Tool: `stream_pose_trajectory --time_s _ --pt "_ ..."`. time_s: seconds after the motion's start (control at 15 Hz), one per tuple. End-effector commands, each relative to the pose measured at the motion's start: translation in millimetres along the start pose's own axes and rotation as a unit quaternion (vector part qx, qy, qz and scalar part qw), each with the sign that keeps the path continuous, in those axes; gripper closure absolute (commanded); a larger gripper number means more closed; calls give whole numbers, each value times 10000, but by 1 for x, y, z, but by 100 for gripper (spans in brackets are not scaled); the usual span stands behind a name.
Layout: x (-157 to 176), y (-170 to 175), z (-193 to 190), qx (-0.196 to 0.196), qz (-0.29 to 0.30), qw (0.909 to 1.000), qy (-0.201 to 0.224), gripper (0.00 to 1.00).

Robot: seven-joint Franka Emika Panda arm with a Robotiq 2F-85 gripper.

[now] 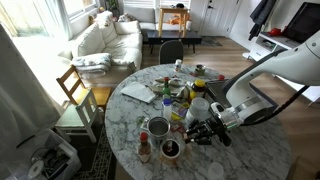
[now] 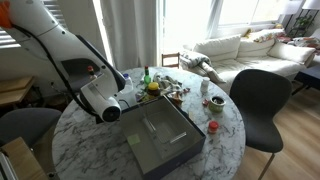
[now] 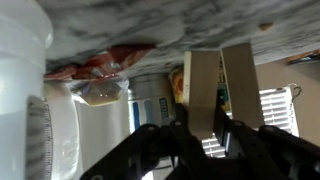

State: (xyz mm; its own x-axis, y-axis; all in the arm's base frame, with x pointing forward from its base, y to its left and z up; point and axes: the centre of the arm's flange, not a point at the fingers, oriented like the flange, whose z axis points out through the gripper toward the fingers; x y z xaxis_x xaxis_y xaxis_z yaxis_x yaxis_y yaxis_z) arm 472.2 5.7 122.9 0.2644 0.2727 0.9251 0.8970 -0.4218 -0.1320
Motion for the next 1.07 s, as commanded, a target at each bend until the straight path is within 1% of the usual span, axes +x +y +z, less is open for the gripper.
stream_pose_trajectory --time_s 0.0,0.47,1.0 --pt "-14 -4 8 169 -187 9995 182 92" --pt "-23 -3 0 85 -265 9996 66 92" --pt "-30 -12 -12 262 -102 9995 -129 92"
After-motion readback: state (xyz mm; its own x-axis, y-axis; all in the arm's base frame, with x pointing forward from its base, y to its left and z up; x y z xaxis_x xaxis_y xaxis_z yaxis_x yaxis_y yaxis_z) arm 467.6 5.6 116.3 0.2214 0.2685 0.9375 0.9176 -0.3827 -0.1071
